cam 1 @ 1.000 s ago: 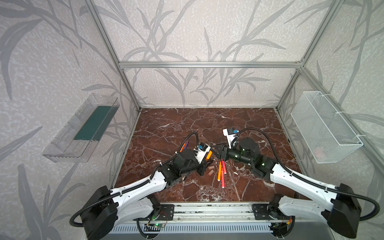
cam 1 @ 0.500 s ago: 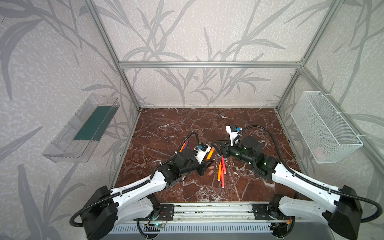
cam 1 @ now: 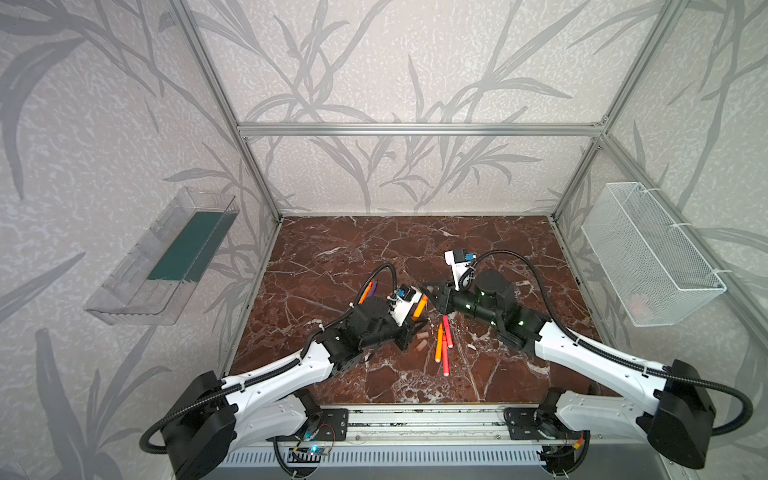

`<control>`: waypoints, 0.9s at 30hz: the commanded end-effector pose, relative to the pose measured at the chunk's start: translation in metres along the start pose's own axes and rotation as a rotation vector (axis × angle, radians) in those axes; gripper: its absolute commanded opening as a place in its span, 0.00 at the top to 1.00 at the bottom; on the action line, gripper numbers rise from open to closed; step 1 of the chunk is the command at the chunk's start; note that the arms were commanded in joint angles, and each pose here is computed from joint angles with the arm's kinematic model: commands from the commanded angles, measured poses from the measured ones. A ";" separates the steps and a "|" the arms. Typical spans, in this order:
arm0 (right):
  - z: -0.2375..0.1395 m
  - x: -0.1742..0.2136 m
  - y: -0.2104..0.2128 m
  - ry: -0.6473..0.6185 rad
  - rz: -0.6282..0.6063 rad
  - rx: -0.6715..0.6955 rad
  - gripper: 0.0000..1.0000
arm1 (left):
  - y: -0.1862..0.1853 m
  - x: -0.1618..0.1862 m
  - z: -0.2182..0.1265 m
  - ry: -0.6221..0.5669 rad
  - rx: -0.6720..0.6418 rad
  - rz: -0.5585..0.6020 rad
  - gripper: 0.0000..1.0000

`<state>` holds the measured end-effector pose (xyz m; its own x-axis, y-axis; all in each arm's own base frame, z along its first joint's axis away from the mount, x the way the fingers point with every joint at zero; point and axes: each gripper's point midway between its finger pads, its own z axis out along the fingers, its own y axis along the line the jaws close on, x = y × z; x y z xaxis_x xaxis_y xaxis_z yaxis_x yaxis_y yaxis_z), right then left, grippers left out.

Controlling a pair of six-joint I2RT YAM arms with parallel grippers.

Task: Insert the pens into the pen caps
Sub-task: 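Lower the pink cap onto the orange marker tip with the right gripper, then push the cap down onto the marker while the left gripper holds it steady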

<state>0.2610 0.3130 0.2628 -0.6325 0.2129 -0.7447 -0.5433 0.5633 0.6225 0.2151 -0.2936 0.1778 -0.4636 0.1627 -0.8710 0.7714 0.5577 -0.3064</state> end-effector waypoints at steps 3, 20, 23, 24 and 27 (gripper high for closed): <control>-0.009 0.003 -0.001 -0.016 -0.033 0.005 1.00 | 0.008 -0.045 -0.004 -0.125 -0.076 -0.101 1.00; -0.027 0.060 -0.024 0.094 -0.085 0.035 1.00 | 0.003 -0.048 0.013 -0.197 -0.073 0.038 1.00; -0.027 0.069 -0.021 0.092 -0.092 0.021 1.00 | 0.005 -0.050 0.011 -0.198 -0.095 0.053 1.00; -0.027 0.072 -0.020 0.090 -0.093 0.020 1.00 | 0.004 -0.052 0.010 -0.210 -0.091 0.056 1.00; -0.028 0.080 -0.018 0.083 -0.100 0.023 1.00 | 0.010 -0.061 0.005 -0.243 -0.130 0.049 1.00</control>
<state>0.2380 0.2893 0.2446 -0.5472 0.2536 -0.7977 -0.5622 0.5947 0.5747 0.2101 -0.3137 0.1604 -0.3958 0.2024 -0.8957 0.8132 0.5304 -0.2395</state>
